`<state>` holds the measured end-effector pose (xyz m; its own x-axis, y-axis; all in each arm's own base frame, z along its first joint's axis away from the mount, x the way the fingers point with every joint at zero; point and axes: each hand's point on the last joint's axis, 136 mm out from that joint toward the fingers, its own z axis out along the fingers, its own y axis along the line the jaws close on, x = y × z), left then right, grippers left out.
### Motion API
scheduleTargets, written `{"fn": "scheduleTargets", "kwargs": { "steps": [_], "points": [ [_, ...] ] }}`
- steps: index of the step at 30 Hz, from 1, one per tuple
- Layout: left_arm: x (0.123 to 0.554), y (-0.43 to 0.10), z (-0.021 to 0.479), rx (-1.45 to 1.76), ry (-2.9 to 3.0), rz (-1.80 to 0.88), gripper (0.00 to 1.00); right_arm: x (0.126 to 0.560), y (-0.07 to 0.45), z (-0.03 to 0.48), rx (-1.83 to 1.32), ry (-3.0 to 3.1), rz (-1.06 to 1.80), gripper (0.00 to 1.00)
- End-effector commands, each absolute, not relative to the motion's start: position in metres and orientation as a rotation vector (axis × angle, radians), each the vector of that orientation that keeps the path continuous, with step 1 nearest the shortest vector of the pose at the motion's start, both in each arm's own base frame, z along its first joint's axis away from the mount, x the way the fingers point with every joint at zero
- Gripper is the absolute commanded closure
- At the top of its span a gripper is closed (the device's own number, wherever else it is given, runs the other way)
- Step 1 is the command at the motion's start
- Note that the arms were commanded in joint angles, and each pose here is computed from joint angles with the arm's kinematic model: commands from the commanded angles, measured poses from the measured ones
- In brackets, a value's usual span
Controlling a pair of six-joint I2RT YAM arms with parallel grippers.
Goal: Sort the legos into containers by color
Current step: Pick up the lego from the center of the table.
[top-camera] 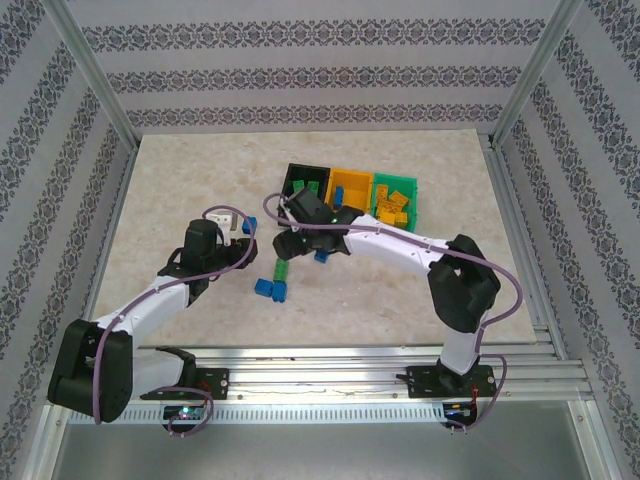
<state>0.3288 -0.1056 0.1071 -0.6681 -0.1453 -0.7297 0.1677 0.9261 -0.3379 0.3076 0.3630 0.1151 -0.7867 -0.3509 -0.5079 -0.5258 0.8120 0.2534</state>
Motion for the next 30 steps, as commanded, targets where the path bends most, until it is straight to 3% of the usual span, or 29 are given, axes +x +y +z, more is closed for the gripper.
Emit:
{"fn": "scheduleTargets", "kwargs": {
  "steps": [1, 11, 20, 30],
  "points": [
    [0.331, -0.096, 0.112, -0.031, 2.238, -0.455, 0.49, 0.286, 0.358, 0.08, -0.594, 2.689, 0.53, 0.35],
    [0.33, -0.088, 0.109, -0.068, 2.243, -0.411, 0.49, 0.285, 0.395, 0.049, -0.574, 2.742, 0.504, 0.32],
    [0.329, -0.084, 0.116, -0.078, 2.217, -0.395, 0.49, 0.295, 0.396, 0.02, -0.55, 2.783, 0.362, 0.33],
    [0.325, -0.075, 0.122, -0.111, 2.184, -0.353, 0.5, 0.301, 0.388, 0.022, -0.544, 2.752, 0.323, 0.66]
  ]
}}
